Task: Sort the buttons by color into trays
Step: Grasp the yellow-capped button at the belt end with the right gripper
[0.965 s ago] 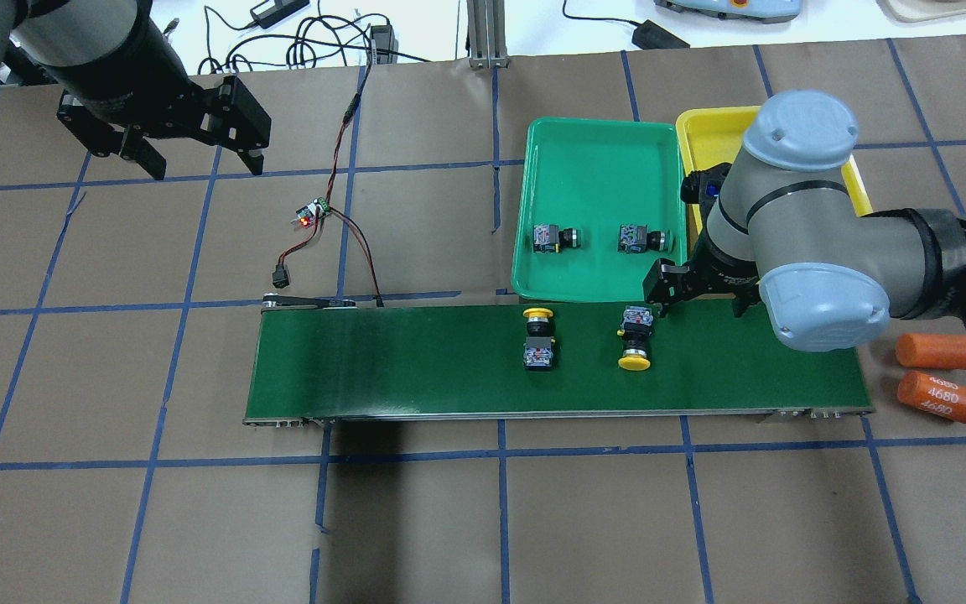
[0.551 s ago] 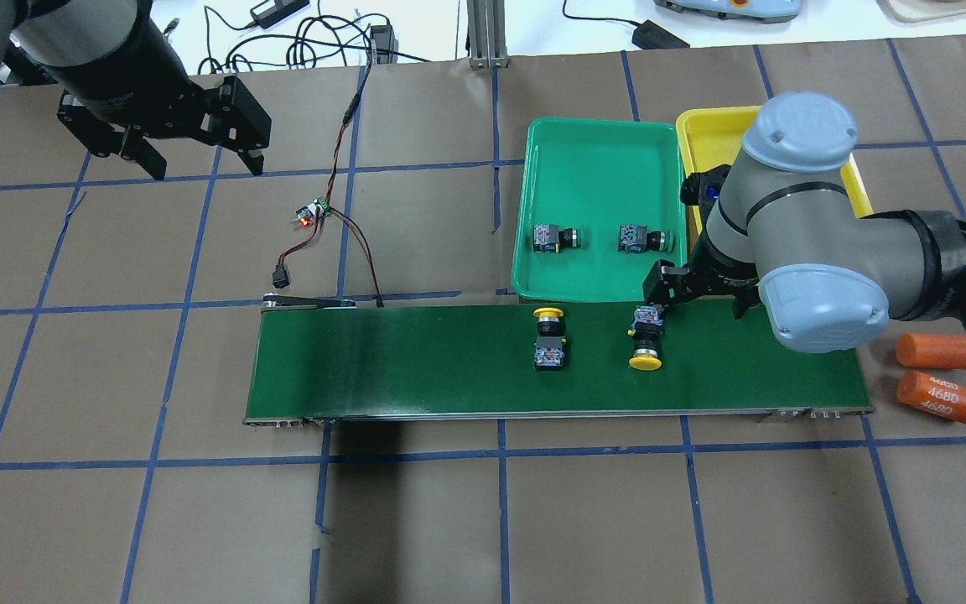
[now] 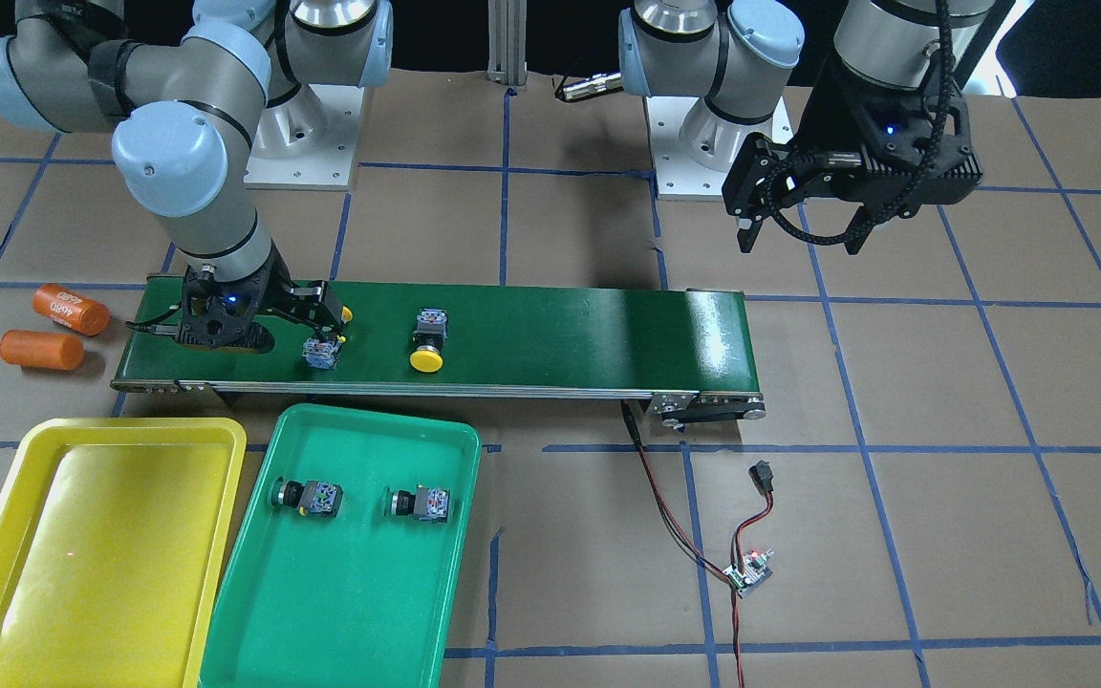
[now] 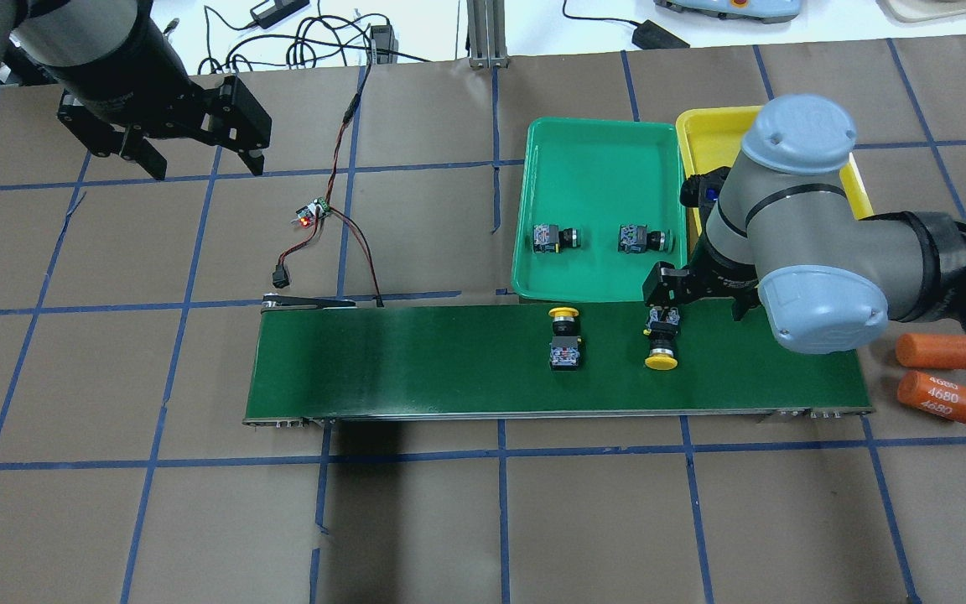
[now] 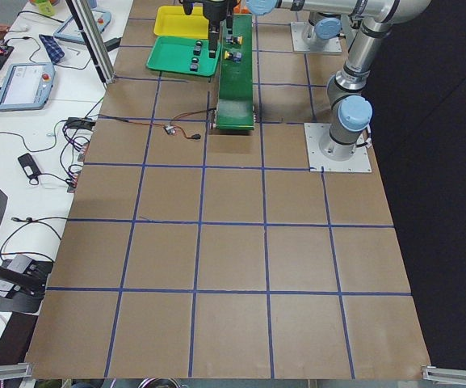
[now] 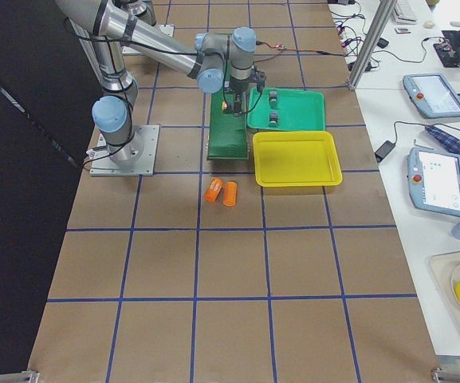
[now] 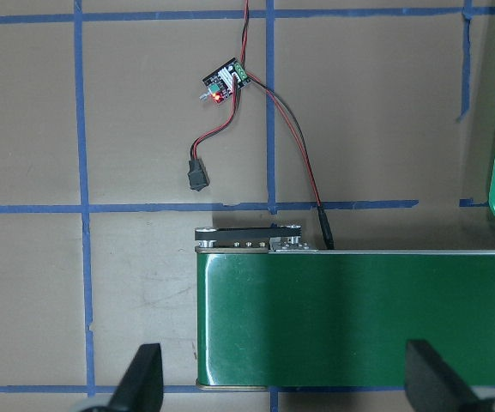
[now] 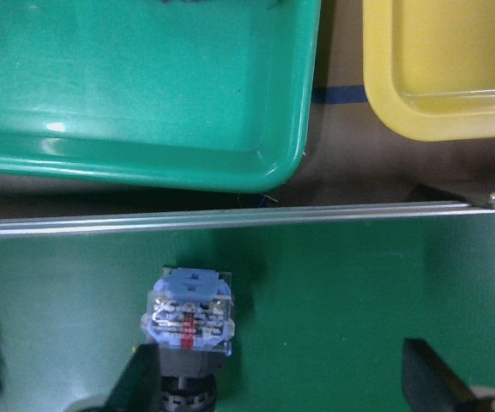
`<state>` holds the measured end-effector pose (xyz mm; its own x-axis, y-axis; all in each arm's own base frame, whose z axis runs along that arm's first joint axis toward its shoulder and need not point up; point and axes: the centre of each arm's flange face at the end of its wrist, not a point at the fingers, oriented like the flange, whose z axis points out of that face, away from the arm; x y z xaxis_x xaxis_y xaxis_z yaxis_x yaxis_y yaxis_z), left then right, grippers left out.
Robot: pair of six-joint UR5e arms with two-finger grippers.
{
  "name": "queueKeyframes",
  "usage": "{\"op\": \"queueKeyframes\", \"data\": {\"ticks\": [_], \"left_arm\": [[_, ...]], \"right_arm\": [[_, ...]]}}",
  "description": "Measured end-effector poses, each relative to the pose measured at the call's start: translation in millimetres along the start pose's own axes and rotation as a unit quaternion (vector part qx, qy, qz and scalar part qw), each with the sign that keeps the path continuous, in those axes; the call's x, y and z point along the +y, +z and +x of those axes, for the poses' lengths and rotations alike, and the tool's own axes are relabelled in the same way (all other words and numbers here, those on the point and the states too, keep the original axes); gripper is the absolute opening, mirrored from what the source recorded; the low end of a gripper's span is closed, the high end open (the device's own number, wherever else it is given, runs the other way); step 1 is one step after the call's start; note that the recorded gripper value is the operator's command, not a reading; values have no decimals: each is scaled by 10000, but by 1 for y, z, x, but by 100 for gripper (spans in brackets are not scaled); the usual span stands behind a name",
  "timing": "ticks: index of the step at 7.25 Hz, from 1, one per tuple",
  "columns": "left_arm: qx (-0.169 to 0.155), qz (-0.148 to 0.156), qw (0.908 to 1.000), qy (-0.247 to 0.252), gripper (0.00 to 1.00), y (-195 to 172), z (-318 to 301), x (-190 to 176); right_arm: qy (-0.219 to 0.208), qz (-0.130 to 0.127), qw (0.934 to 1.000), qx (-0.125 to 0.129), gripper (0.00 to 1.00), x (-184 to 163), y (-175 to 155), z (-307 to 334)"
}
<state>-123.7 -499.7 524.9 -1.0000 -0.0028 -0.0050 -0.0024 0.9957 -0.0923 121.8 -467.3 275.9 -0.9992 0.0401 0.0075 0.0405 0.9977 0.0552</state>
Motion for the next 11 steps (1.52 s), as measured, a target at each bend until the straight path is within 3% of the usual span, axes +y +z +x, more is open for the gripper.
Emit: {"op": "queueKeyframes", "data": {"ticks": [3,5,6,7,8,9,11], "left_arm": [[-7,0,10000,-1,100,0,0,0],[-13,5,10000,4,100,-1,-1,0],[-16,10,10000,9,100,-1,0,1],[-20,13,10000,12,100,-2,0,1],[-19,14,10000,11,100,-2,-1,1],[-15,12,10000,9,100,-1,-1,1],[-4,7,10000,4,100,-1,-1,1]], "right_arm": [[-11,-39,10000,2,100,1,3,0],[-20,-208,9998,5,100,2,19,0],[-21,-281,9996,26,77,2,25,1],[-23,-312,9995,56,44,2,28,1],[-18,-325,9994,75,19,1,28,2],[-8,-334,9994,83,3,1,27,2],[-2,-297,9995,85,2,-1,23,4]]}}
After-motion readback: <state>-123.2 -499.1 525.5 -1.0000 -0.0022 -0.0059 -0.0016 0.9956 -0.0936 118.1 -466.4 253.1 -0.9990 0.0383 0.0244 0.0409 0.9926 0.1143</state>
